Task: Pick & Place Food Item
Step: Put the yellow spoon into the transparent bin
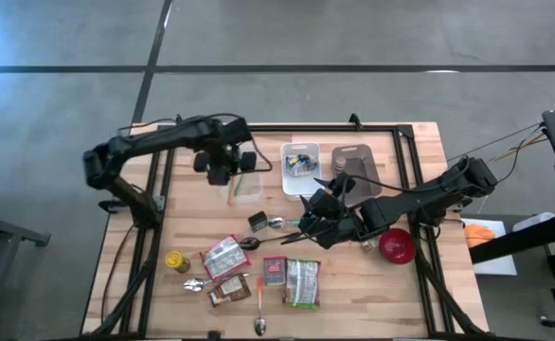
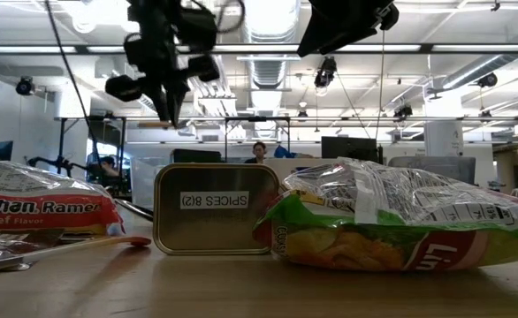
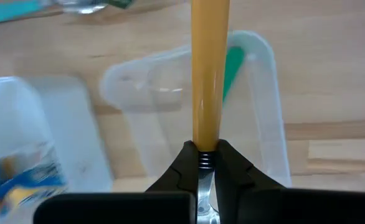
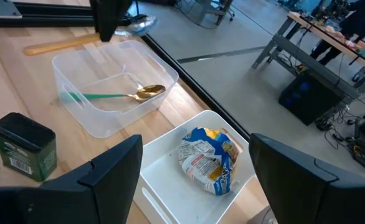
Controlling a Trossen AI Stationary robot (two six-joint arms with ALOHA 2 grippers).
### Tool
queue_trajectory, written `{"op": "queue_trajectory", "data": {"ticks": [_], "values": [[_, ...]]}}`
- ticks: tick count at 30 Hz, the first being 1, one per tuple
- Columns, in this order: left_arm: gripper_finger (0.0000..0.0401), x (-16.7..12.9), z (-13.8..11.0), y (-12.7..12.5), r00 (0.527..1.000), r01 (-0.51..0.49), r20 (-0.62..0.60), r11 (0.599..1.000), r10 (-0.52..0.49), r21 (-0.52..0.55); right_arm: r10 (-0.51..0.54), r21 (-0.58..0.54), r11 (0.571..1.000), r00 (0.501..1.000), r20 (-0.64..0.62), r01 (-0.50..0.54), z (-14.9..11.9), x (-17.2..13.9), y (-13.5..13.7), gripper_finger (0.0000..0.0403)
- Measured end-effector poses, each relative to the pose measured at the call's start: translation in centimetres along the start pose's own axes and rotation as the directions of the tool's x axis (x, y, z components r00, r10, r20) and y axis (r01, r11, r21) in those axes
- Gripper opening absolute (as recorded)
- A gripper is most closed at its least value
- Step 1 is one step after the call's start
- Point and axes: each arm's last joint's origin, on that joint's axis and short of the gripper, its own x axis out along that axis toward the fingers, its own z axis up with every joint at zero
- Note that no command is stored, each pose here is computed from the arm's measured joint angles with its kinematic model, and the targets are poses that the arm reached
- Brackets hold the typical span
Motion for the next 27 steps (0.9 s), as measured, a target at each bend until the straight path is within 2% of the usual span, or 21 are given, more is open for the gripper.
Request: {"op": "queue_trajectory", "data": {"ticks": [3, 6, 12, 27], "values": [[0.0014, 1.0, -1.4, 0.5, 0.997, 0.043, 0.065, 0.998, -0.046, 0.05, 0.0, 0.0, 1.0, 1.0, 0.0, 0.0, 0.0, 0.0, 0.0, 0.0293], [0.0014, 1.5, -2.3, 0.6, 0.993, 0.037, 0.109, 0.992, -0.05, 0.121, 0.0, 0.0, 1.0, 1.0, 0.0, 0.0, 0.0, 0.0, 0.0, 0.0293], [0.0014, 1.4, -3.1, 0.1, 0.992, -0.002, 0.124, 0.962, -0.033, 0.273, 0.0, 0.001, 1.0, 1.0, 0.0, 0.0, 0.0, 0.0, 0.0, 0.0293], [0.0014, 3.2, -4.7, 0.7, 0.991, -0.064, 0.132, 0.961, 0.029, 0.268, 0.0, 0.0, 1.0, 1.0, 0.0, 0.0, 0.0, 0.0, 0.0, 0.0293]]}}
